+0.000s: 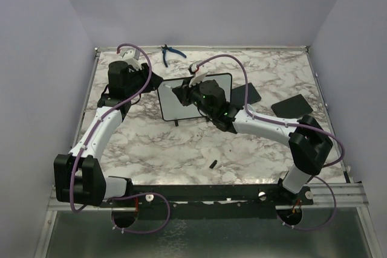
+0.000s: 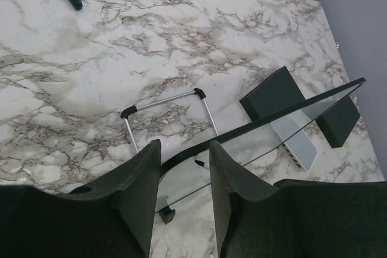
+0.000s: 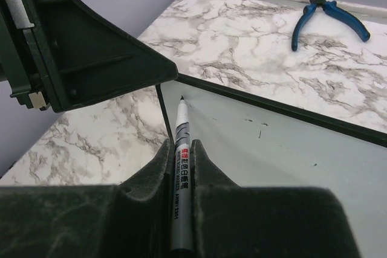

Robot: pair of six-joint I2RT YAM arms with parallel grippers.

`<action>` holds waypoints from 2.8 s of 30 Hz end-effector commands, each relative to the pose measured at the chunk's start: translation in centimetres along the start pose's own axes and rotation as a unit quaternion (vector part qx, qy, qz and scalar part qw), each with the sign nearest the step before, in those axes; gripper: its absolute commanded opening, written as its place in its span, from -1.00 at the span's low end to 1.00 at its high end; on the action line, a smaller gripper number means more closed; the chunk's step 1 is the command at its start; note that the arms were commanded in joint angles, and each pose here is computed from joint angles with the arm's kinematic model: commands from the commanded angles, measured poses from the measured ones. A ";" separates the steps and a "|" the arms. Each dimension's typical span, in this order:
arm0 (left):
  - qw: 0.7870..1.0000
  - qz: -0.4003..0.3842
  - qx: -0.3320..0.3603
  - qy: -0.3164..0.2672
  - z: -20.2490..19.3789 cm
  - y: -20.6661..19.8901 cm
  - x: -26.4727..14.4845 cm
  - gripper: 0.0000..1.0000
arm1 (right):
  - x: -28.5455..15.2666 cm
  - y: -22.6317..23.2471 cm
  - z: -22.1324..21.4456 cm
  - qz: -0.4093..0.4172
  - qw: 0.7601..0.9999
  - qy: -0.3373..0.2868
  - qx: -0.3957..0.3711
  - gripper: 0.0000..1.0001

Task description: Write a sentence on the whiteboard

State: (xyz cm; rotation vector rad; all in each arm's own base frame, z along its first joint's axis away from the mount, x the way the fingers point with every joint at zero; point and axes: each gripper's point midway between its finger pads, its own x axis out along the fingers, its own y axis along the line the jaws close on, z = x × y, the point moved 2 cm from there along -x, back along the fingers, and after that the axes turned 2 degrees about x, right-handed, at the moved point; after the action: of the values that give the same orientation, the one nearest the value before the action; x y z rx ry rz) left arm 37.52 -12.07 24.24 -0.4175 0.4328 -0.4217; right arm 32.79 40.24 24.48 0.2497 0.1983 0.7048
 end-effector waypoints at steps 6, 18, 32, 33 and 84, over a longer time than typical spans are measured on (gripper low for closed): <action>1.000 -0.017 0.005 -0.001 -0.2 -0.5 0.0 -0.24 | 0.6 -0.7 -1.3 -0.024 1.000 0.007 -0.006 -0.99; 1.000 -0.019 0.008 -0.003 0.0 -0.7 -0.2 -0.26 | -0.2 -1.0 -3.3 -0.031 0.999 0.031 -0.004 -0.99; 1.000 -0.017 0.010 -0.006 0.1 -0.7 -0.3 -0.27 | -1.3 0.4 -2.9 0.005 1.000 0.025 -0.010 -1.00; 1.000 -0.016 0.010 -0.006 0.1 -0.6 -0.3 -0.27 | -1.5 0.7 -2.6 0.013 1.000 0.022 -0.011 -0.99; 1.000 -0.024 0.012 -0.003 -0.1 -0.9 -0.4 -0.30 | 0.6 -0.3 -1.2 -0.041 0.998 -0.012 -0.035 -0.99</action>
State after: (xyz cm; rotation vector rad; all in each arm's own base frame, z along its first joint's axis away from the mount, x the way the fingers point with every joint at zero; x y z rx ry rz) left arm 37.41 -12.12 23.96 -0.4175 0.4376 -0.4258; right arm 32.60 40.09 23.21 0.1919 0.1706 0.6361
